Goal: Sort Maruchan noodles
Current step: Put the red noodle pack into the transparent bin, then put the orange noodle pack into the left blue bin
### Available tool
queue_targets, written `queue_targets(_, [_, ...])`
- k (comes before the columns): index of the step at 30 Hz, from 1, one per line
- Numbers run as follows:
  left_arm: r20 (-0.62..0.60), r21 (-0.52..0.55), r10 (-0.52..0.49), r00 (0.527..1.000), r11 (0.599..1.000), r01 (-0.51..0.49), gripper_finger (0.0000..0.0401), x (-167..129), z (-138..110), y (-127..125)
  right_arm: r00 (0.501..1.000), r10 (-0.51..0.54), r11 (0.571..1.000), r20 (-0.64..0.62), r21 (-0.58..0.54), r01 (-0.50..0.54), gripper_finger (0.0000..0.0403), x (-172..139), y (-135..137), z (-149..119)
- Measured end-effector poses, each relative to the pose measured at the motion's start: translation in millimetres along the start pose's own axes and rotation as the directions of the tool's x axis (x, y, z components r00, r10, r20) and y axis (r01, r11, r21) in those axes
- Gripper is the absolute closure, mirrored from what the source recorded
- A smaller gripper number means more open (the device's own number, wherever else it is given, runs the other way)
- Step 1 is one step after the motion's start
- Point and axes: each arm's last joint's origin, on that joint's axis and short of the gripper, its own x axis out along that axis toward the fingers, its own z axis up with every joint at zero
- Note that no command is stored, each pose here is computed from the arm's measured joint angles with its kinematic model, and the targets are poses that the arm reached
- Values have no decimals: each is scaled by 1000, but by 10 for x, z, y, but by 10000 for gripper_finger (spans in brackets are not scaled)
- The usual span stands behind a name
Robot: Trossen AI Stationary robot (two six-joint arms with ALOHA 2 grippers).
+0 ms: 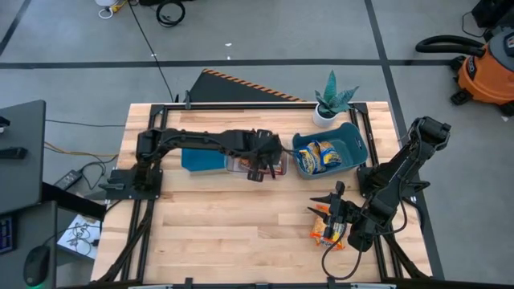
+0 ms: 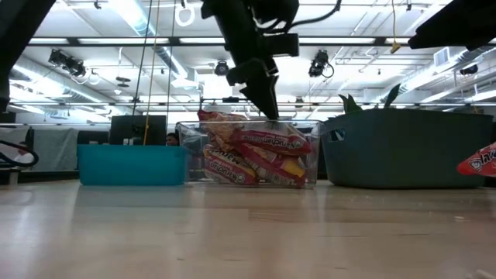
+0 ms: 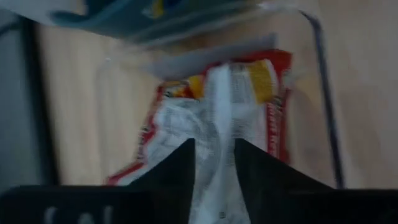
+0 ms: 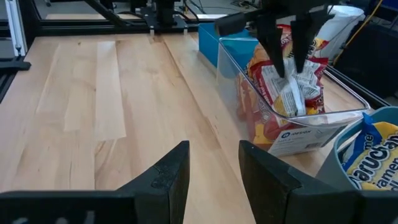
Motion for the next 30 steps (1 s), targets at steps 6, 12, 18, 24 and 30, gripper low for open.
queue_targets(6, [116, 73, 10, 993, 997, -18, 247, -91, 230, -325, 1000, -17, 1000, 18, -19, 17, 259, 0, -5, 5])
queue_targets(12, [286, 165, -148, 947, 981, 103, 246, -109, 498, -874, 1000, -14, 1000, 11, -28, 14, 259, -2, -7, 0])
queue_targets(18, [369, 261, -203, 907, 959, 109, 246, -209, 637, -1280, 992, 83, 997, -97, -2, -84, 259, 8, -3, 2])
queue_targets(24, [272, 272, -139, 952, 960, 63, 246, -301, 559, -1432, 854, 334, 943, -399, 127, -309, 259, 154, 73, 186])
queue_targets(30, [160, 235, -163, 974, 964, 123, 249, -284, 448, -1458, 762, 305, 940, -571, 51, -338, 259, 226, 215, 382])
